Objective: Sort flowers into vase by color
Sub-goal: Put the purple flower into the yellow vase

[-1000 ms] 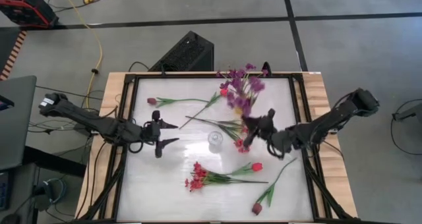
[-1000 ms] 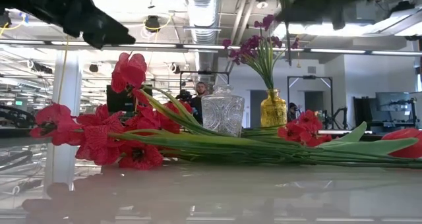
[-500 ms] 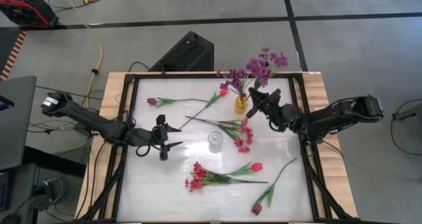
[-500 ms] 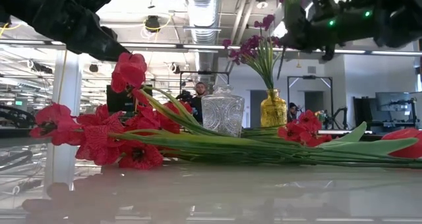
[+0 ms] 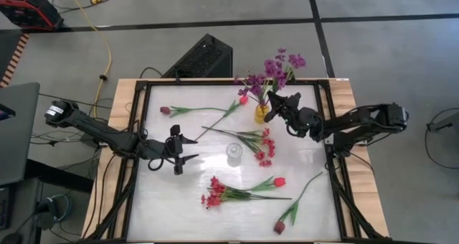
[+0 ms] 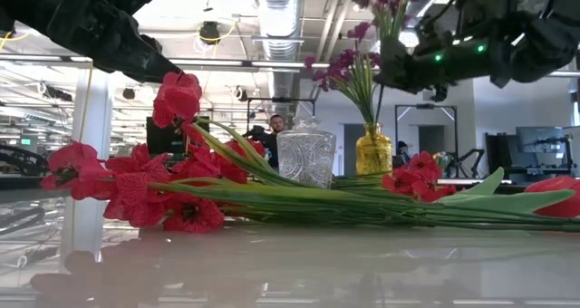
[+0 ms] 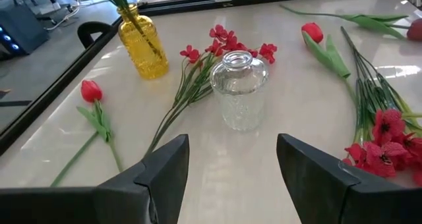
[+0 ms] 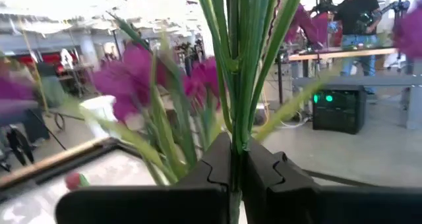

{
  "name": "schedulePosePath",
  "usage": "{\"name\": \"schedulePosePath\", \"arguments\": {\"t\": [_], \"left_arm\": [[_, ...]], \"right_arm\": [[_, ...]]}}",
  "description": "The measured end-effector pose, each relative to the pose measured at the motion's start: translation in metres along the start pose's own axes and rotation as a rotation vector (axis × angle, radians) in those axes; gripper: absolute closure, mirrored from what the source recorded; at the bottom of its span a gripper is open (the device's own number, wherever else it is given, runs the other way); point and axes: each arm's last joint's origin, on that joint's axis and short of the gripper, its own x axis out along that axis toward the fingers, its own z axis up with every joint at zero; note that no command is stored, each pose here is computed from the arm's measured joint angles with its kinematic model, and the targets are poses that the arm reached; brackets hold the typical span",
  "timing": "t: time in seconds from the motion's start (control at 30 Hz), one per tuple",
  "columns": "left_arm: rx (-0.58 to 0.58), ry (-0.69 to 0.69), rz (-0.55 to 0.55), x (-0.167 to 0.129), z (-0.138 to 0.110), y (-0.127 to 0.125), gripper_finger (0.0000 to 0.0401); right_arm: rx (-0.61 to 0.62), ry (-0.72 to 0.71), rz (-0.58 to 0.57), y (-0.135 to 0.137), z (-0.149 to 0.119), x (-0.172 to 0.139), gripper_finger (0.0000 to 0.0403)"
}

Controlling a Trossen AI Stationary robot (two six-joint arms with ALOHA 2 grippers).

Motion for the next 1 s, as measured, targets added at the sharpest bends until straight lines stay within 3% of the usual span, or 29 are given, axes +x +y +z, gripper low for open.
{"name": "schedulePosePath", "arguments": {"t": [0.4,0.73,1.0], "left_arm": [[-0.007,-0.001,0.002,0.0,0.0,0.0,0.0182],[-0.043,0.001,-0.017,0.0,0.0,-0.001,0.0182],[-0.049,0.003,-0.027,0.0,0.0,-0.001,0.0182]], "right_arm": [[-0.026,0.075,0.049,0.003,-0.019,0.003,0.0342],[-0.052,0.111,0.061,0.004,-0.017,0.0,0.0257],[-0.096,0.32,0.12,0.002,0.003,-0.007,0.0188]]}}
